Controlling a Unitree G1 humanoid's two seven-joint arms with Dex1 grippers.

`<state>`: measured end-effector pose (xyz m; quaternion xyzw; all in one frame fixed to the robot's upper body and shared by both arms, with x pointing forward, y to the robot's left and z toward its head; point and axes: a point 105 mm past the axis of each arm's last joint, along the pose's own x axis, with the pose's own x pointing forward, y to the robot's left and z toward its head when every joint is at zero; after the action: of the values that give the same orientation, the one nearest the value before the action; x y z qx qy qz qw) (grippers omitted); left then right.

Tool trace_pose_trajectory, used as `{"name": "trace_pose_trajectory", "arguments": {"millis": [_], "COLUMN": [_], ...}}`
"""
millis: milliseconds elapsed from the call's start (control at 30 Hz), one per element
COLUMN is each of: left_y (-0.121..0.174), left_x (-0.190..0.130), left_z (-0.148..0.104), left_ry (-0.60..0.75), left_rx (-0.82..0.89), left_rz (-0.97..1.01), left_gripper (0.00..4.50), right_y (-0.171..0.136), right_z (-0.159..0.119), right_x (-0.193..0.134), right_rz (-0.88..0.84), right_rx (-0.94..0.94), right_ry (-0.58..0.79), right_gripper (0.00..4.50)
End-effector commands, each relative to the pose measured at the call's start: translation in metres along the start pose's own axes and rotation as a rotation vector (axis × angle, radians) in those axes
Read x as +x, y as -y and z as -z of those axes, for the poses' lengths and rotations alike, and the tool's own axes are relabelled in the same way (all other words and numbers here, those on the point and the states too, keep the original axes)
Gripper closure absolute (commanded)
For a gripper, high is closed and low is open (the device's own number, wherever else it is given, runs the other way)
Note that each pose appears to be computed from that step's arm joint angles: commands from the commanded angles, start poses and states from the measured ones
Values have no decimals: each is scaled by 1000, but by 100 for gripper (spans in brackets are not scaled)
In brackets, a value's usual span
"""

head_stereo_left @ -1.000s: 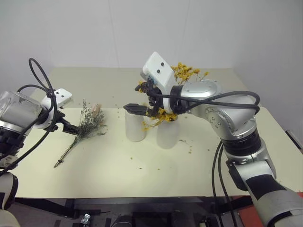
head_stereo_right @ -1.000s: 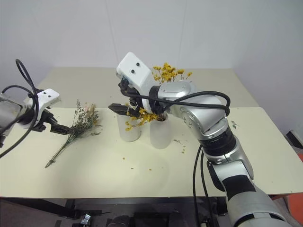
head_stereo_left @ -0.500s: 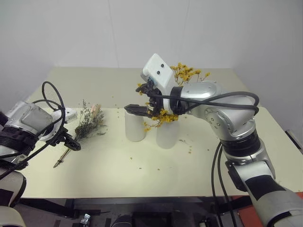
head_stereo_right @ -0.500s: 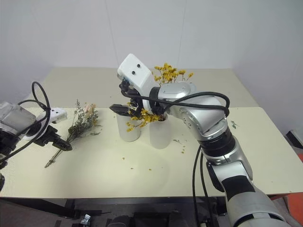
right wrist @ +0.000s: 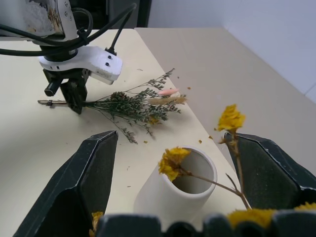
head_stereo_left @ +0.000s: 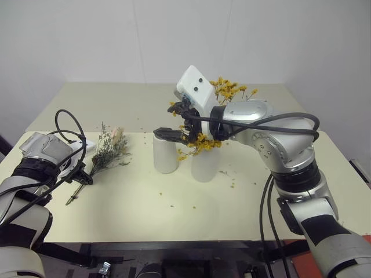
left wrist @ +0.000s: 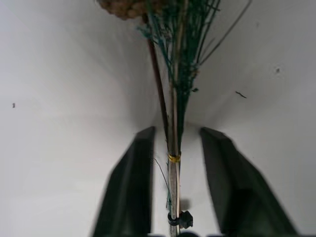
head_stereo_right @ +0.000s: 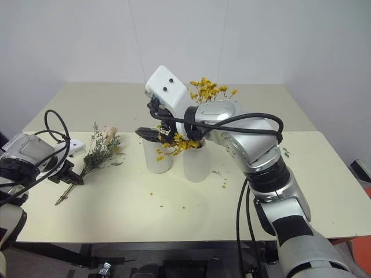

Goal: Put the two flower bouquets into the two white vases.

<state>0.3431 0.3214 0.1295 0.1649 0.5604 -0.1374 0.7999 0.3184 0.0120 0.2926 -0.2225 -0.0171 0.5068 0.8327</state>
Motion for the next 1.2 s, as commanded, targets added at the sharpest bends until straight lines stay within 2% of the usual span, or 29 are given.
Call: {"name": "trace_pose_trajectory", "arguments": {"millis": [33, 67, 267, 467, 600, 800, 933, 1100, 1200], "left_y": [-7, -8, -22, -18, 3, 35, 63, 89, 98], "left_x": [-7, -8, -23, -68, -106, -120, -124, -135, -144], "left_z": [-4, -5, -21, -69, -116, -149, -171, -194, -206], "left_ry": [22, 25, 110, 334, 560, 674, 748, 867, 955], "left_rx": [1, 0, -18, 36, 60, 111, 177, 234, 243], "left_rz": [-34, -38, -123, -156, -145, -94, -21, 67, 108], "left_gripper": [418, 444, 448, 448, 448, 448, 448, 448, 448], "right_y": [6, 6, 4, 8, 32, 44, 39, 32, 42], "right_z": [-6, -6, -2, 1, -32, -59, -74, -67, -56], "right_x": [-8, -8, -9, -15, -34, -53, -63, -63, -63], "right_rz": [33, 31, 11, 3, 87, 130, 134, 148, 181], "right_rx": [-12, -12, -27, -79, -154, -222, -218, -172, -136], "right_ry": [30, 30, 8, -19, 55, 88, 121, 60, 26], "right_gripper": [33, 33, 33, 33, 33, 33, 33, 33, 33]}}
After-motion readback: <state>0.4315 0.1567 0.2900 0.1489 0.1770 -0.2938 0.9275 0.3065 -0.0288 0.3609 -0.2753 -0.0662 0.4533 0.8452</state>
